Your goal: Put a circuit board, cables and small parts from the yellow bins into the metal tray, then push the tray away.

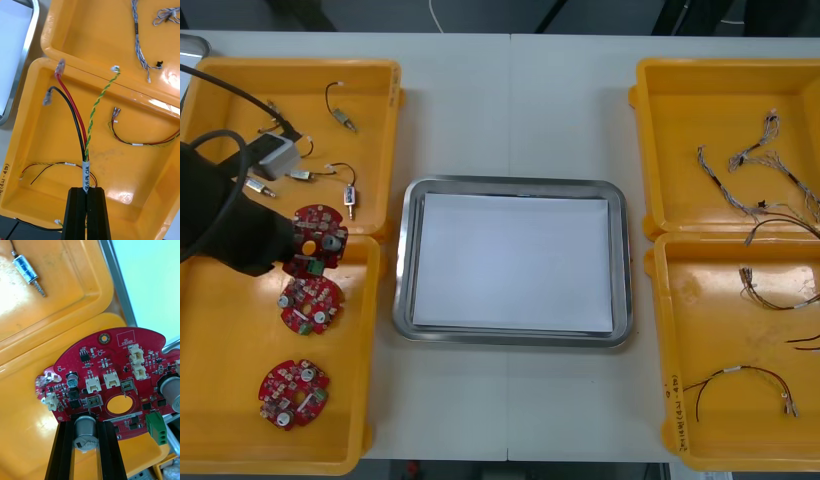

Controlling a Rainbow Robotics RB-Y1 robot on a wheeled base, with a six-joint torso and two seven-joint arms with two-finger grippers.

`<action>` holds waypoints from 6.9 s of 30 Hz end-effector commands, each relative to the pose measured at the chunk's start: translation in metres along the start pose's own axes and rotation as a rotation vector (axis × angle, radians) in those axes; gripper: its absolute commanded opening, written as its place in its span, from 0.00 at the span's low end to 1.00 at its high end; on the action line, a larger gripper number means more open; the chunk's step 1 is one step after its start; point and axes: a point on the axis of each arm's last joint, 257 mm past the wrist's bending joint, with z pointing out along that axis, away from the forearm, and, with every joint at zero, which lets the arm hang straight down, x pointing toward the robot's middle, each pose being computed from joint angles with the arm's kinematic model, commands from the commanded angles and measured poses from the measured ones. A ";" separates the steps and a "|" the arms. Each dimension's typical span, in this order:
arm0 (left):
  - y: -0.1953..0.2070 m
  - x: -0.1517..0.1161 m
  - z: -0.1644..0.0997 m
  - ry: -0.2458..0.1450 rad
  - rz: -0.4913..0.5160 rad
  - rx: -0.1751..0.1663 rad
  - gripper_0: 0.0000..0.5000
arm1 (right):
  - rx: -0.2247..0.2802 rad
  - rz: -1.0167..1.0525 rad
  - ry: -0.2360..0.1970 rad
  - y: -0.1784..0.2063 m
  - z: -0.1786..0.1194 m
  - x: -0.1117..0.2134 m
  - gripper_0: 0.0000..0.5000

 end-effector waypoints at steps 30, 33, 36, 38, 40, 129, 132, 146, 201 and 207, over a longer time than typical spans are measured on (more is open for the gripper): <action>-0.129 -0.054 0.071 -0.075 -0.077 0.006 0.00 | 0.025 -0.273 0.023 0.013 -0.002 -0.006 0.00; -0.133 -0.055 0.079 -0.075 -0.081 0.010 0.00 | 0.034 -0.280 0.019 0.011 -0.002 -0.008 0.00; -0.137 -0.057 0.087 -0.084 -0.079 0.006 0.00 | 0.042 -0.287 0.020 0.009 -0.002 -0.008 0.00; -0.138 -0.057 0.091 -0.080 -0.080 0.007 0.00 | 0.044 -0.290 0.020 0.008 -0.002 -0.008 0.00; -0.141 -0.056 0.097 -0.076 -0.082 0.013 0.00 | 0.046 -0.287 0.023 0.006 -0.001 -0.008 0.00; -0.011 -0.083 -0.031 -0.199 -0.516 -0.135 1.00 | -0.168 -0.800 -0.090 0.180 0.033 -0.083 0.00; 0.012 -0.085 -0.046 -0.229 -0.565 -0.165 1.00 | -0.174 -0.845 -0.102 0.196 0.037 -0.087 0.00; 0.130 -0.065 -0.065 -0.203 -0.912 -0.292 1.00 | -0.154 -1.126 0.004 0.194 0.080 -0.075 0.00; 0.206 -0.100 0.091 -0.147 -1.252 -0.209 1.00 | -0.123 -1.224 0.012 0.233 0.189 -0.087 0.00; 0.214 -0.096 0.096 -0.159 -1.259 -0.217 1.00 | -0.110 -1.222 0.011 0.230 0.190 -0.089 0.70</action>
